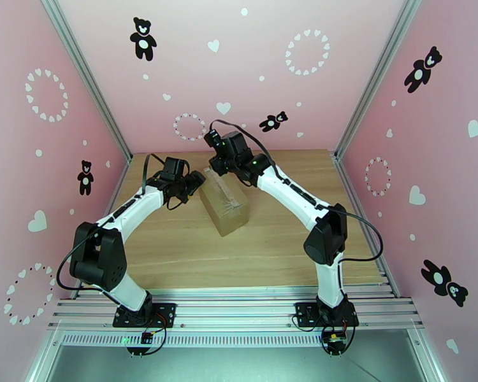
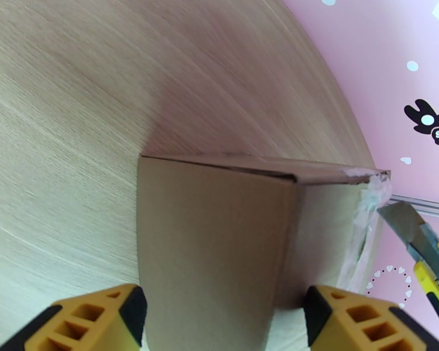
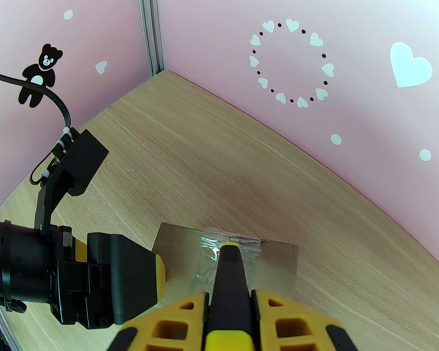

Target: Unpack the express box

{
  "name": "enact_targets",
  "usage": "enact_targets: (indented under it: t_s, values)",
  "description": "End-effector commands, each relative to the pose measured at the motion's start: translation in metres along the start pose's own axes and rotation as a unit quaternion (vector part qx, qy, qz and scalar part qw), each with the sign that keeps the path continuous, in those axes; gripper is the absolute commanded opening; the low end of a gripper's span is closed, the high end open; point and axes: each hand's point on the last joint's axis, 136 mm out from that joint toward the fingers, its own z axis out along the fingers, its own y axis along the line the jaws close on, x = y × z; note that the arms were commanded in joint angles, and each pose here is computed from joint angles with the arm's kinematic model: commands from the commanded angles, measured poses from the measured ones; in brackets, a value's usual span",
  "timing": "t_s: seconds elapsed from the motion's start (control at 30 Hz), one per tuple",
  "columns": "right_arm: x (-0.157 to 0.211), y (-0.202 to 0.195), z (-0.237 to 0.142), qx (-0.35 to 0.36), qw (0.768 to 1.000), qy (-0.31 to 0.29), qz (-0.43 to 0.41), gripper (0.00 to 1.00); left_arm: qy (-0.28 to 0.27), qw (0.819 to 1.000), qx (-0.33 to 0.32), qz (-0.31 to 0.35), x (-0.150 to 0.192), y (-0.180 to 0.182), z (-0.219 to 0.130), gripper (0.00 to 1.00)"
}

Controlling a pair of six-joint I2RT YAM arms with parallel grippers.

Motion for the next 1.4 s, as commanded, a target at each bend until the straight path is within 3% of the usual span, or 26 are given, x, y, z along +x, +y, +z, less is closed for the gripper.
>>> enact_targets:
  t_s: [0.0, 0.8, 1.17, 1.37]
  values:
    - [0.001, 0.006, -0.006, -0.003, 1.000, 0.001, 0.003, 0.00, 0.009, 1.000, -0.015, -0.004, 0.001, 0.007, 0.001, 0.77]
    - [0.020, 0.006, -0.004, 0.009, 1.000, 0.022, 0.002, 0.00, 0.010, 1.000, -0.006, -0.002, 0.000, 0.000, -0.004, 0.77]
    - [0.031, 0.001, -0.002, 0.022, 0.999, 0.037, 0.009, 0.00, -0.036, 0.996, -0.038, 0.079, -0.029, -0.019, -0.043, 0.77]
    - [0.033, 0.001, -0.002, 0.022, 0.999, 0.039, 0.014, 0.00, -0.029, 0.995, -0.026, 0.092, -0.048, -0.030, -0.030, 0.77]
